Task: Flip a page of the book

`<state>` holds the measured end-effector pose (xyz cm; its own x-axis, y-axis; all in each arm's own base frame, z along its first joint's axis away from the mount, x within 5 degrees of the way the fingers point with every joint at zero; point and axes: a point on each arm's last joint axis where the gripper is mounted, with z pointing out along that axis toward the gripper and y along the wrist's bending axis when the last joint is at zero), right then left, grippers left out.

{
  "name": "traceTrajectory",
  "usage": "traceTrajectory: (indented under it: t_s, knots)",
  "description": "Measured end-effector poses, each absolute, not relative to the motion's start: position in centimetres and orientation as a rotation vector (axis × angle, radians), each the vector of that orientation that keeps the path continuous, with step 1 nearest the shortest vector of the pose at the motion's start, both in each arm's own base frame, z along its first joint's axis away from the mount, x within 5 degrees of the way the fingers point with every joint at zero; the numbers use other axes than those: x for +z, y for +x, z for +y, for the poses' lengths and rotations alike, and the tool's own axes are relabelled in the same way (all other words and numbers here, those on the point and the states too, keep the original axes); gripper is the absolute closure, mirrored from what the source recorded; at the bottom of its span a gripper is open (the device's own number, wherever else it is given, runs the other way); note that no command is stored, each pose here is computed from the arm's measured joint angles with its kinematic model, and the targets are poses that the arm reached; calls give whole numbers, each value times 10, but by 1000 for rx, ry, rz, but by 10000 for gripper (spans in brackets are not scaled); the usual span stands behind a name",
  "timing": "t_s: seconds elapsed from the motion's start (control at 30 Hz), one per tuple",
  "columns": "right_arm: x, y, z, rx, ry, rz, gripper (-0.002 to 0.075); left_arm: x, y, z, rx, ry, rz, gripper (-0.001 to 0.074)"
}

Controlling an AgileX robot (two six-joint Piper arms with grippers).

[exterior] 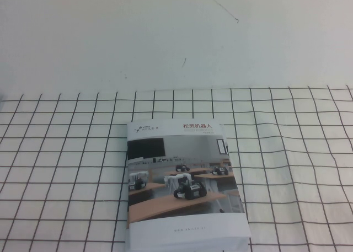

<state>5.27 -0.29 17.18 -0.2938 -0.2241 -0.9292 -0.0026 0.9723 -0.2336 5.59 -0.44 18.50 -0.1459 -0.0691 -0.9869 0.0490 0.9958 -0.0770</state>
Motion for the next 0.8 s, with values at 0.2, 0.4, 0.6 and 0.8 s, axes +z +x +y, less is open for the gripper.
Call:
traceTrajectory:
  t_s: [0.2, 0.4, 0.6, 0.8]
  knots:
    - [196, 56, -5, -261, -132, 1589, 728, 213, 56, 0, -78, -44, 1404, 737]
    - [219, 54, -6, -294, -101, 1337, 728, 240, 46, 4, -53, -71, 1083, 737]
    - [228, 51, -6, -306, -88, 1237, 728, 251, 40, 6, -42, -82, 940, 737]
    - [226, 52, -7, -252, -36, 1258, 728, 243, 44, 4, -35, -66, 1044, 737]
